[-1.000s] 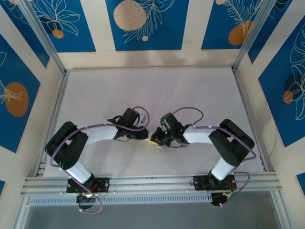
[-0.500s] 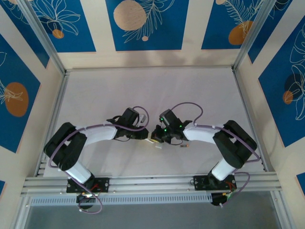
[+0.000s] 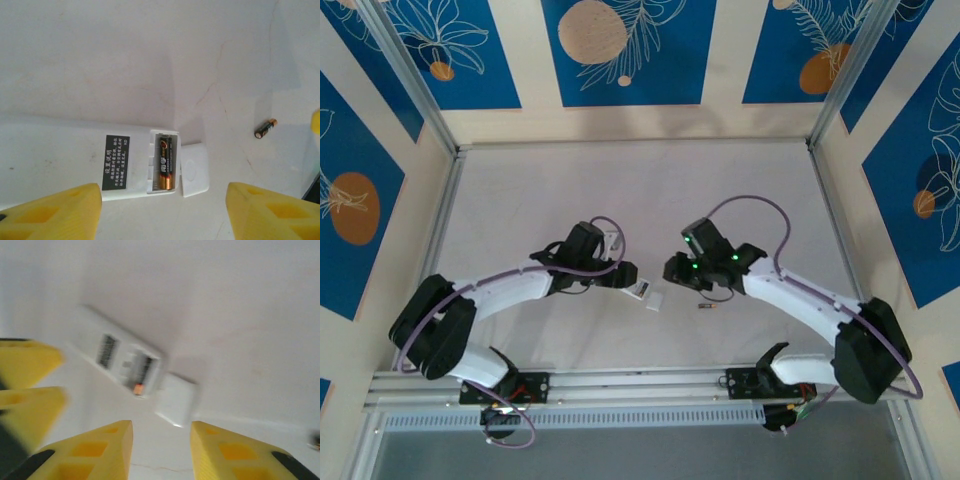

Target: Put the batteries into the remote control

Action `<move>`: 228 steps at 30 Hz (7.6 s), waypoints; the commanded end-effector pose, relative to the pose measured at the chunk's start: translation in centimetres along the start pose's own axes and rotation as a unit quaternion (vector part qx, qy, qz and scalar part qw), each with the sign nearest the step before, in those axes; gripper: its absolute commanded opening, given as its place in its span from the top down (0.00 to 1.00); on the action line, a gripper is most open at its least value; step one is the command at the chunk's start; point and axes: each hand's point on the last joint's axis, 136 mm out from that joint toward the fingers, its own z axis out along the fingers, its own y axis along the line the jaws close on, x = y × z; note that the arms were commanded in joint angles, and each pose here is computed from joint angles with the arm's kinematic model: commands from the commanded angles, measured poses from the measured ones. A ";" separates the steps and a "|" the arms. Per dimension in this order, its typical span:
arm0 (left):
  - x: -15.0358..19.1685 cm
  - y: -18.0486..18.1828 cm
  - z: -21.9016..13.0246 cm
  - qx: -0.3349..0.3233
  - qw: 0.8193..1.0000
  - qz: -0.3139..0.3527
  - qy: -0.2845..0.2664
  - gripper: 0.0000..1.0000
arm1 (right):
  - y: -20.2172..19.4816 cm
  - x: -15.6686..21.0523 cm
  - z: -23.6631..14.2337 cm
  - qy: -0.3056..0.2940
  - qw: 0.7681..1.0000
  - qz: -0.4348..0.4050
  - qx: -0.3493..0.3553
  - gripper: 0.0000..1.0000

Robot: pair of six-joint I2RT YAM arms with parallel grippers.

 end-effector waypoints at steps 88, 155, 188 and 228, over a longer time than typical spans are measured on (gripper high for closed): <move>0.9 4.1 -2.8 -0.050 0.996 -0.036 -0.070 0.00 | -3.7 0.7 0.8 0.011 0.969 0.181 0.167 0.92; 7.4 3.7 4.2 0.048 0.975 -0.212 -0.034 1.00 | 3.8 3.5 11.0 0.022 0.989 0.031 0.145 0.93; 6.4 3.2 3.3 0.025 0.984 -0.171 -0.039 1.00 | 5.2 1.5 7.1 0.030 0.999 -0.028 0.022 0.60; 6.3 2.9 2.7 0.012 0.988 -0.152 -0.035 1.00 | 4.8 0.6 9.0 0.053 0.995 -0.085 -0.003 0.74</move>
